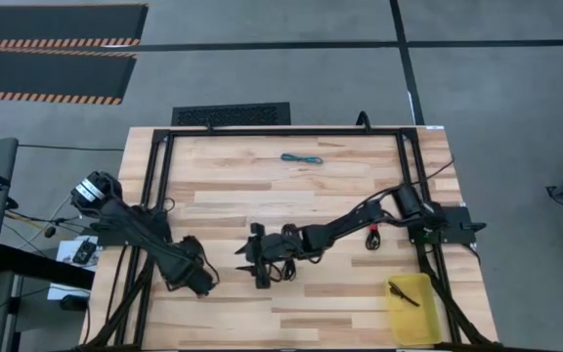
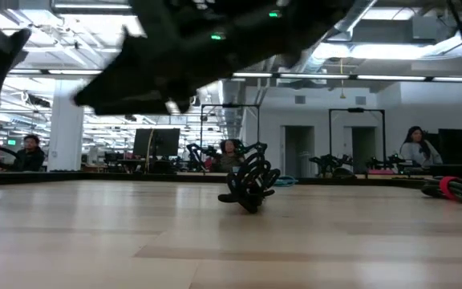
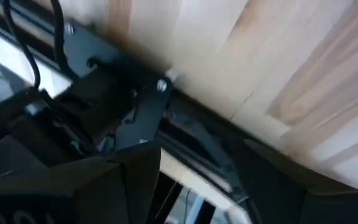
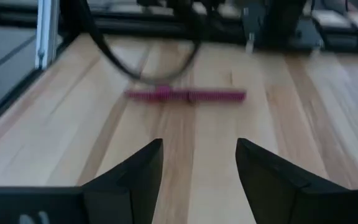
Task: Pick and place USB-C Cables
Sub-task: Put the pink charger cable into the yellow bin
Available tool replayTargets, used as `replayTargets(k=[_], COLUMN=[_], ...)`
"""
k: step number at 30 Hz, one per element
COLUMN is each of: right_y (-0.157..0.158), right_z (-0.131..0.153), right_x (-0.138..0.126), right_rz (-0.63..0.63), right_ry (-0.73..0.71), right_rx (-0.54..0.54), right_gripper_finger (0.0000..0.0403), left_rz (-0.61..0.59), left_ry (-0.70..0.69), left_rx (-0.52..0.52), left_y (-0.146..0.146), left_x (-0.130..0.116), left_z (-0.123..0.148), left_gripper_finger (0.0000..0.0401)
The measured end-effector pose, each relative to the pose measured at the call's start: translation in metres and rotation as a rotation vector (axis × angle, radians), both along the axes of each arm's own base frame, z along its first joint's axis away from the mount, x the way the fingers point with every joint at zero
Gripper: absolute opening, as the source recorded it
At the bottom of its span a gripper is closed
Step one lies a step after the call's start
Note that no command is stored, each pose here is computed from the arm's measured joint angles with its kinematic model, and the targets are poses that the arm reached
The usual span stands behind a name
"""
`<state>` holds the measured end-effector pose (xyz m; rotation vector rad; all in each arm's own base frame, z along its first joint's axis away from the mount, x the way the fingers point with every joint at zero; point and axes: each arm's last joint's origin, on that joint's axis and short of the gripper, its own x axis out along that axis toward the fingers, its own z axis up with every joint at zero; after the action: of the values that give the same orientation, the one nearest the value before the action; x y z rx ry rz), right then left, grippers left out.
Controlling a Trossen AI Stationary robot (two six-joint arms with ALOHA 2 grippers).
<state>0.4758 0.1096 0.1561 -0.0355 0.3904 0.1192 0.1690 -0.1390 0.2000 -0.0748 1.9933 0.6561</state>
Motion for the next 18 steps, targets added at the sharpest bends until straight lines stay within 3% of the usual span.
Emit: replayTargets(k=[4, 8, 18], right_y=[-0.002, -0.006, -0.025], right_z=[-0.004, -0.008, -0.036], right_x=[0.023, 0.046, 0.093], right_rz=[0.015, 0.002, 0.001], right_ry=[-0.033, -0.077, -0.131], right_rx=[-0.065, -0.069, -0.045], right_gripper_finger=[0.0228, 0.0228, 0.0228], left_rz=[-0.086, -0.224, -0.297], left_ry=[0.041, -0.010, -0.062], left_rx=[0.018, 0.093, 0.130], left_y=[0.005, 0.008, -0.013], left_x=[-0.006, -0.009, -0.019], left_z=[-0.007, -0.014, -0.002], left_gripper_finger=[0.0209, 0.0209, 0.0203])
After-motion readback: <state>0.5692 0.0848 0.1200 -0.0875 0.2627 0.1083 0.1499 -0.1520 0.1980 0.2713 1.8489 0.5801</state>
